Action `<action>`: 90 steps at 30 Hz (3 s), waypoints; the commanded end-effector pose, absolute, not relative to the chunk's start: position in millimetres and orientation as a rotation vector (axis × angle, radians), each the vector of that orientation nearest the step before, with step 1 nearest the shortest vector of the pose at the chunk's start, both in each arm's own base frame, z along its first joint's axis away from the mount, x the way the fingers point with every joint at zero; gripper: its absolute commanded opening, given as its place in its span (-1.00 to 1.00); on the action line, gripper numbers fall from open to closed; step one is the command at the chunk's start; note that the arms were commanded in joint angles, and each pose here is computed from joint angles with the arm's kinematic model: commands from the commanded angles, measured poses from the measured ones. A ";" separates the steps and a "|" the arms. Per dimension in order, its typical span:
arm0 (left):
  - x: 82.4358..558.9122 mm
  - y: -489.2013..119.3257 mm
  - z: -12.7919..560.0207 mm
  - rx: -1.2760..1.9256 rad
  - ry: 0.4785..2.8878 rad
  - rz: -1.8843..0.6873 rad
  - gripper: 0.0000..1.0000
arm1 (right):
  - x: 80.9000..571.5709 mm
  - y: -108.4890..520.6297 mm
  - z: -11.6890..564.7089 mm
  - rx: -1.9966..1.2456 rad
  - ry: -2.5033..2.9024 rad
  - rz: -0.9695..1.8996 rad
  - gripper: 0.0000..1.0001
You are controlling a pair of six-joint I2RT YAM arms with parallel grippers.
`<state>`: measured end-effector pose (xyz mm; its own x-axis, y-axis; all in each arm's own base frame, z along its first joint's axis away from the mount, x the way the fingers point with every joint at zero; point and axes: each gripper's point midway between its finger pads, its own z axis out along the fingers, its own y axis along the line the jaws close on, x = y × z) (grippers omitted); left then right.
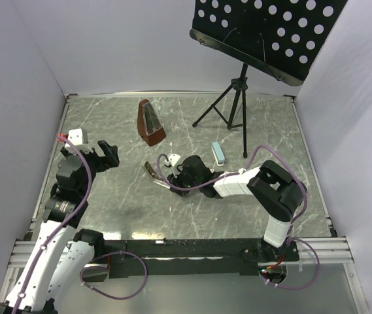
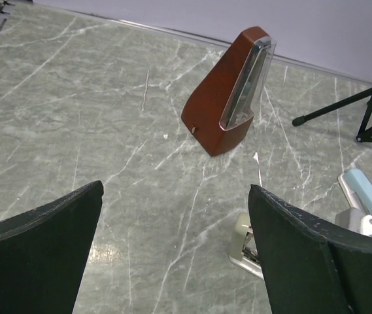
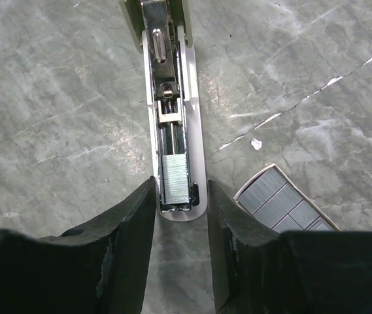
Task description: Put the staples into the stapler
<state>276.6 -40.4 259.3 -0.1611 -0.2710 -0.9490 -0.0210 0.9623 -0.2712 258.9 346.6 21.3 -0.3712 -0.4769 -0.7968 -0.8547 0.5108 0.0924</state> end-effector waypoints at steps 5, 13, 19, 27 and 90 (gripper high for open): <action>290.7 -57.5 246.9 -0.154 1.767 -0.309 0.94 | 258.2 358.4 40.1 -1.098 1.919 0.759 -0.72; 302.2 -79.2 196.8 -0.275 1.965 -0.444 0.94 | 260.7 362.1 39.7 -1.120 1.902 0.761 -0.96; 309.4 -107.2 167.4 -0.289 2.034 -0.541 0.96 | 262.1 366.4 34.1 -1.131 1.906 0.762 -1.00; 319.2 -146.1 142.8 -0.233 2.072 -0.494 0.79 | 260.4 370.3 31.3 -1.150 1.904 0.754 -1.00; 248.8 -250.4 92.1 0.131 2.195 -0.605 0.45 | 257.8 376.0 29.7 -1.149 1.912 0.777 -1.00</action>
